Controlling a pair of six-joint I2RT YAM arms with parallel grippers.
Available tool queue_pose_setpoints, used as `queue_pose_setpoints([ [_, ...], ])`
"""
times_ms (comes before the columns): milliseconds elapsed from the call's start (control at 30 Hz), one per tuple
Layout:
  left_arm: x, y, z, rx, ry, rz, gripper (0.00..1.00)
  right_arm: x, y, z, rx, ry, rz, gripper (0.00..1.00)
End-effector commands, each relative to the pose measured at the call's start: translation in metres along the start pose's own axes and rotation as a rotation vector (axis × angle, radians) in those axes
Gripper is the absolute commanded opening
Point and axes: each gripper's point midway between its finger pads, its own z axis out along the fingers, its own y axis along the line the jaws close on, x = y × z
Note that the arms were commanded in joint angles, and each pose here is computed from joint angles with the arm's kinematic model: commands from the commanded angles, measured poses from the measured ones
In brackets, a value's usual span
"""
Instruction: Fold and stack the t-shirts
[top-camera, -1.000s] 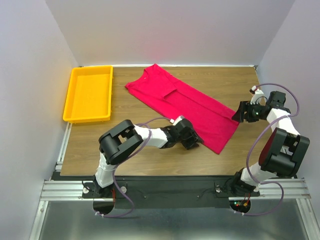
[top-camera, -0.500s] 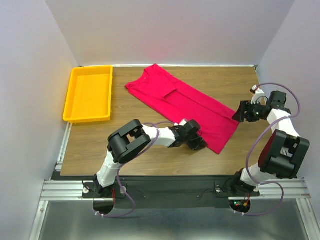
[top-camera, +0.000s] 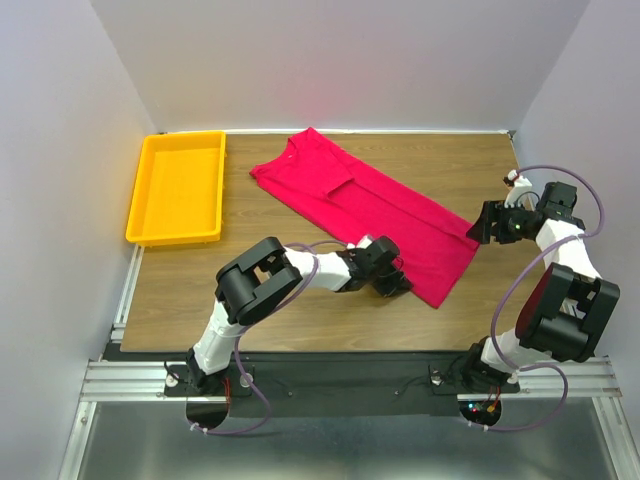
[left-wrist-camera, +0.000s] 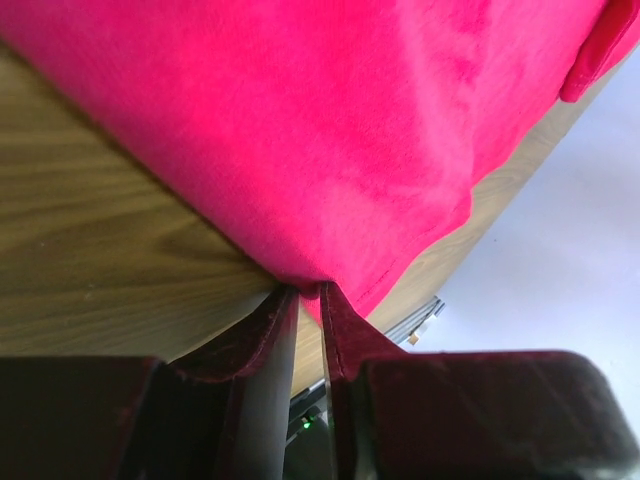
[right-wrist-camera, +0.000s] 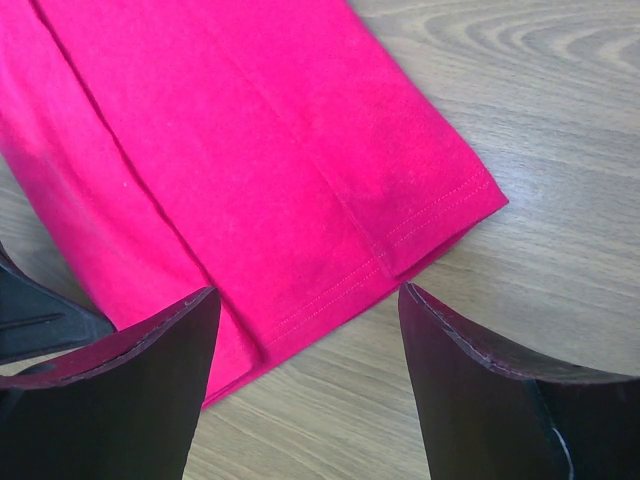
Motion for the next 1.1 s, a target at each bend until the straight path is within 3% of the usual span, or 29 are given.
queue_pose_setpoints([
  [0, -0.02, 0.027, 0.01, -0.095, -0.071, 0.032, 0.29, -0.009, -0.001, -0.005, 0.008, -0.045, -0.035, 0.78],
  [267, -0.017, 0.03, 0.015, -0.102, -0.051, 0.035, 0.25, -0.008, -0.001, -0.005, 0.006, -0.045, -0.036, 0.78],
  [300, -0.017, 0.031, 0.015, -0.103, -0.05, 0.04, 0.14, -0.009, -0.001, -0.005, 0.006, -0.048, -0.037, 0.78],
  [400, -0.015, 0.032, 0.015, -0.1, -0.037, 0.057, 0.0, -0.009, 0.0, -0.005, 0.006, -0.049, -0.041, 0.78],
  [567, -0.006, 0.027, 0.004, -0.071, 0.004, 0.097, 0.0, -0.009, 0.0, -0.006, 0.007, -0.05, -0.044, 0.78],
  [733, 0.017, 0.032, -0.03, -0.032, 0.128, 0.151, 0.0, -0.01, 0.0, -0.006, 0.005, -0.052, -0.047, 0.78],
  [900, 0.047, 0.062, -0.066, -0.061, 0.316, 0.192, 0.0, -0.011, 0.002, -0.004, -0.015, -0.056, -0.041, 0.78],
  [1067, 0.058, 0.101, -0.102, -0.121, 0.394, 0.21, 0.0, -0.013, 0.005, -0.006, -0.025, -0.065, -0.052, 0.78],
])
